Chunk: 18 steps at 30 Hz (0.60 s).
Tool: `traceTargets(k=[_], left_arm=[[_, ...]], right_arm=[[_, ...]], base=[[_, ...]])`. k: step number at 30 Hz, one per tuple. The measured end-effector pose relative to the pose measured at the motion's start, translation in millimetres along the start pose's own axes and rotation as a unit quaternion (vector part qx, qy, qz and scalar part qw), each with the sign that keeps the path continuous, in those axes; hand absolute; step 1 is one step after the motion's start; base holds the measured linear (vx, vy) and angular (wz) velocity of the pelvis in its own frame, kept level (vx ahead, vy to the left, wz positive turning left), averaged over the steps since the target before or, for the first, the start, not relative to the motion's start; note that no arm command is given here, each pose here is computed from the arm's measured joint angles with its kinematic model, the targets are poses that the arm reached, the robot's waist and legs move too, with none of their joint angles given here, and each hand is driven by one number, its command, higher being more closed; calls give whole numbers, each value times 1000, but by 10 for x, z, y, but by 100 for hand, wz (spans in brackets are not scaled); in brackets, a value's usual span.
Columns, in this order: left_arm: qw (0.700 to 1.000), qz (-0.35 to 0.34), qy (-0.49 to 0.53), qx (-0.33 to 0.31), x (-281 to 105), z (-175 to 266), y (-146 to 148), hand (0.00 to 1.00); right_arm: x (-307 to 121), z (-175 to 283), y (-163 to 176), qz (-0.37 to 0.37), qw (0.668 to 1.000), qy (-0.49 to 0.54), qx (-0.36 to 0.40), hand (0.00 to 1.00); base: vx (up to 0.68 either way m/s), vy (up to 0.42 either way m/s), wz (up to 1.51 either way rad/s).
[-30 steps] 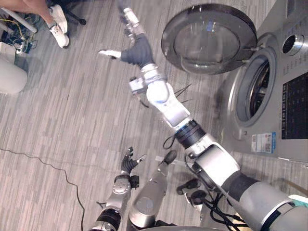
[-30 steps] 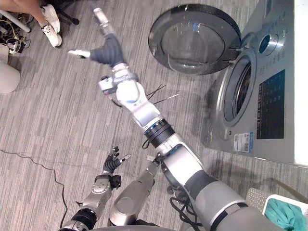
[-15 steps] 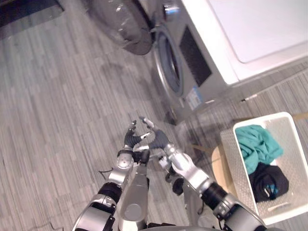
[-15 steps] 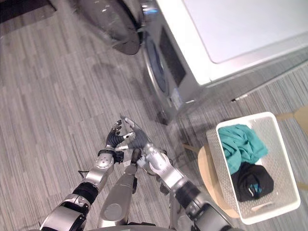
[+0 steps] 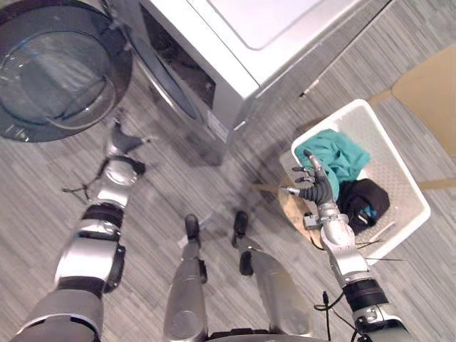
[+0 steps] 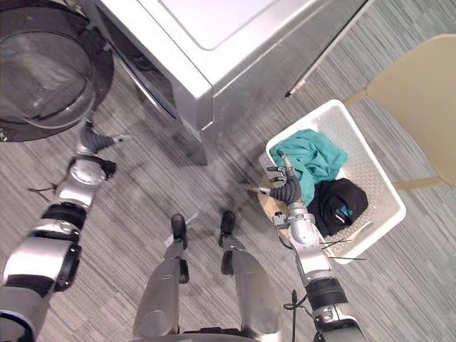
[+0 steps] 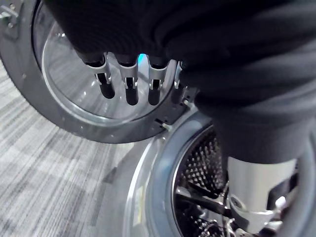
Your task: Pick up the laundry basket with both hands and put the clothes into the washing machine.
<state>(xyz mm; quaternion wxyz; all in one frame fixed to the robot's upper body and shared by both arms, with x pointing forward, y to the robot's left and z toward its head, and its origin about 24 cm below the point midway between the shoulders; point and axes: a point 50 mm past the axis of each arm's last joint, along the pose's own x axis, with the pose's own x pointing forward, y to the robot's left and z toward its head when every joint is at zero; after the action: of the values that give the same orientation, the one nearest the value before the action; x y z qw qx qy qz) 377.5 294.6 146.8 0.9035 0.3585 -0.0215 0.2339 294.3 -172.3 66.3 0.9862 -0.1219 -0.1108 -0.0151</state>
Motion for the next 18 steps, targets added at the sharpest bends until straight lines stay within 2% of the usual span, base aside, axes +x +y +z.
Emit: traceTargets(k=[6,11,18], left_arm=[[997,57,47,8,80,-158,384,0],[996,76,50,-6,69,-197,458,0],[981,92,167,-39,-195,-799,469,0]], right_arm=[[41,277,-9,-23,997,-62,51,0],[3,368,-26,-34,994,-85,62,0],[-190,318,-139,-61,991,-76,92,0]], base=[[43,35,-10],[52,35,2],[44,26,3]])
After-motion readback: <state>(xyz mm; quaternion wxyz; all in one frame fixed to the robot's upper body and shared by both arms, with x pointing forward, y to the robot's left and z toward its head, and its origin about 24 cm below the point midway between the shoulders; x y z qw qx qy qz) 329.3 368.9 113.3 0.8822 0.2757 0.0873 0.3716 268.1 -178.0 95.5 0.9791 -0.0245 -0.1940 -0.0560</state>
